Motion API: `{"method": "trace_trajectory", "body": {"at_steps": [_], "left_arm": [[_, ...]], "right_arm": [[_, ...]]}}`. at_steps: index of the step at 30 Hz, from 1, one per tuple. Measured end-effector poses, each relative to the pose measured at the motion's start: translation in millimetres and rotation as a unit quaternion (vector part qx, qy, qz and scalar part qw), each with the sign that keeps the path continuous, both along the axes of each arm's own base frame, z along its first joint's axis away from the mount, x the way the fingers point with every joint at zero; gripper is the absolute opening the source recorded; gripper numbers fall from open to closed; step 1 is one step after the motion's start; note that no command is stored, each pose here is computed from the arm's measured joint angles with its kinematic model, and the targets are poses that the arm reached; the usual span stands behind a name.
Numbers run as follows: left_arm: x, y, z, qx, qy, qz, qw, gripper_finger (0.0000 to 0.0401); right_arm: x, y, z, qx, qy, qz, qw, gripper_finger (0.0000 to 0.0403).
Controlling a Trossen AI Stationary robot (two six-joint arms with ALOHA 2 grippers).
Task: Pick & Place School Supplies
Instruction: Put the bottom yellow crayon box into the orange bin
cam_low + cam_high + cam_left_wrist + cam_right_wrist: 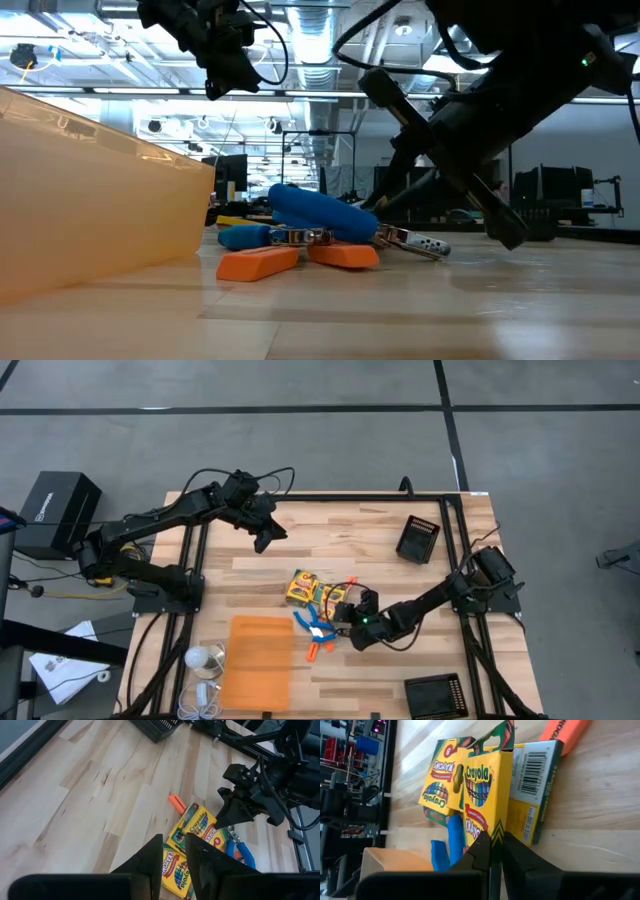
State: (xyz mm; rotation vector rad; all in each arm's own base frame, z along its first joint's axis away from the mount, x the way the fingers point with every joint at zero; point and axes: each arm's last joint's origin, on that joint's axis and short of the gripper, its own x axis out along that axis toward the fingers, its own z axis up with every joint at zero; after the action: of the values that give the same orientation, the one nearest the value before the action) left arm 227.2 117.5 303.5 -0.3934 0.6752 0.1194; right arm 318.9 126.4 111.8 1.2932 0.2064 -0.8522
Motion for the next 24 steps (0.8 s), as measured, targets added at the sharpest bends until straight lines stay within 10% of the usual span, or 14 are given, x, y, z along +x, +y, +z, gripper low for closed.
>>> {"method": "trace_trajectory", "body": {"at_steps": [24], "left_arm": [[0.1,13.3,7.5,0.045,-0.044,0.008,0.998,0.0078]], "right_arm": [[21.5,-38.2,109.5,-0.134,-0.124,0.189,0.965,0.0014]]}}
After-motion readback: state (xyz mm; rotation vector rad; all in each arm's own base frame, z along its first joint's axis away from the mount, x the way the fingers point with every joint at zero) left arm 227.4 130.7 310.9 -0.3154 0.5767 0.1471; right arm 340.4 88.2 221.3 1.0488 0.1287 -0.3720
